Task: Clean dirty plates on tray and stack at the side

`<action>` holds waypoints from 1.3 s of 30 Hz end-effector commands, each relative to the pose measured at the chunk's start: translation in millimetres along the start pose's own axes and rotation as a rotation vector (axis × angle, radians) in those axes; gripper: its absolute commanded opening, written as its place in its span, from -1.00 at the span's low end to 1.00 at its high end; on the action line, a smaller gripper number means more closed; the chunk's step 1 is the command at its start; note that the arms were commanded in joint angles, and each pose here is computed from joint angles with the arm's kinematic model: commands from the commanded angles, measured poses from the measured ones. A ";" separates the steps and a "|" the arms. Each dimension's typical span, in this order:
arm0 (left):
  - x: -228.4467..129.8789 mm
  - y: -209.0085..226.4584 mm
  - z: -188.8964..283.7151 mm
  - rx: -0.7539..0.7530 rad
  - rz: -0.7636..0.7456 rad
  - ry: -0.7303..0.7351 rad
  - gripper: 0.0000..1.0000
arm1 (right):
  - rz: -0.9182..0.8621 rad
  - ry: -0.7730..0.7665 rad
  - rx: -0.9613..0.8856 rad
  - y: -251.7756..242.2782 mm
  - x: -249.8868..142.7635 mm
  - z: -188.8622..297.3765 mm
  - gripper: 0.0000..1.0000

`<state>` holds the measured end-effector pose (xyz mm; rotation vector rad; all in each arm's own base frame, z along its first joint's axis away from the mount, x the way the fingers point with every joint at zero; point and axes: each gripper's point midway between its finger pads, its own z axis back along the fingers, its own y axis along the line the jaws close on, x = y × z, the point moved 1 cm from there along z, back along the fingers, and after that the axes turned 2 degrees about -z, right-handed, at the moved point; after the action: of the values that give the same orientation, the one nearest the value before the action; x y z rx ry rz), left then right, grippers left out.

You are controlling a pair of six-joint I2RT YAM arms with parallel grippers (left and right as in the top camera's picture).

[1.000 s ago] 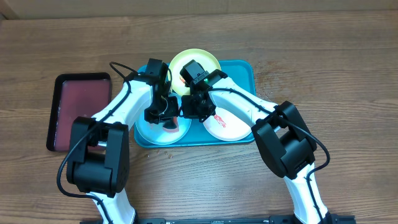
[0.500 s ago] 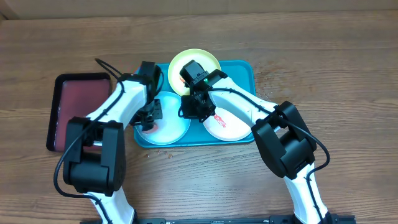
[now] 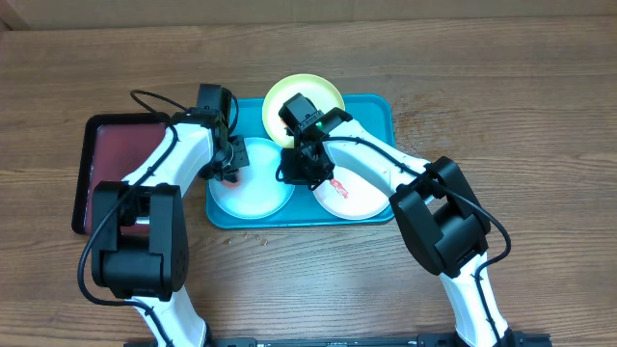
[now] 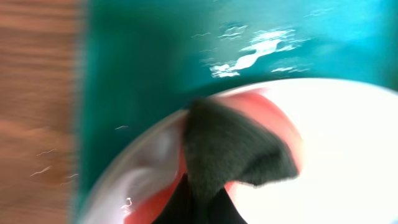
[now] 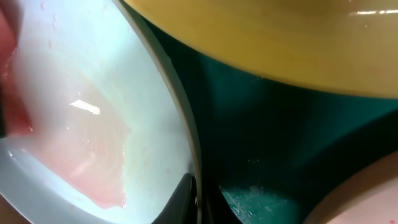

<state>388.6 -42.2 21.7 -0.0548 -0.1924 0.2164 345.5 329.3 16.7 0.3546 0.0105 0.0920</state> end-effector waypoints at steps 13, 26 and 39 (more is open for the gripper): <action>-51.0 -61.1 0.7 -0.261 -0.123 0.212 -0.91 | 0.015 0.019 -0.042 -9.2 -2.7 -14.6 -0.92; -76.8 20.1 5.9 0.220 -0.161 0.300 -0.92 | 0.016 0.025 -0.046 -10.2 -4.1 -14.5 -0.92; -22.1 28.9 -0.1 0.265 -0.039 0.064 -0.92 | 0.048 0.020 -0.045 -9.9 -2.9 -14.6 -0.93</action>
<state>347.2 -18.5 20.6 0.2238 -0.0550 0.1549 345.0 329.6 17.2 0.3551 0.0078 0.1176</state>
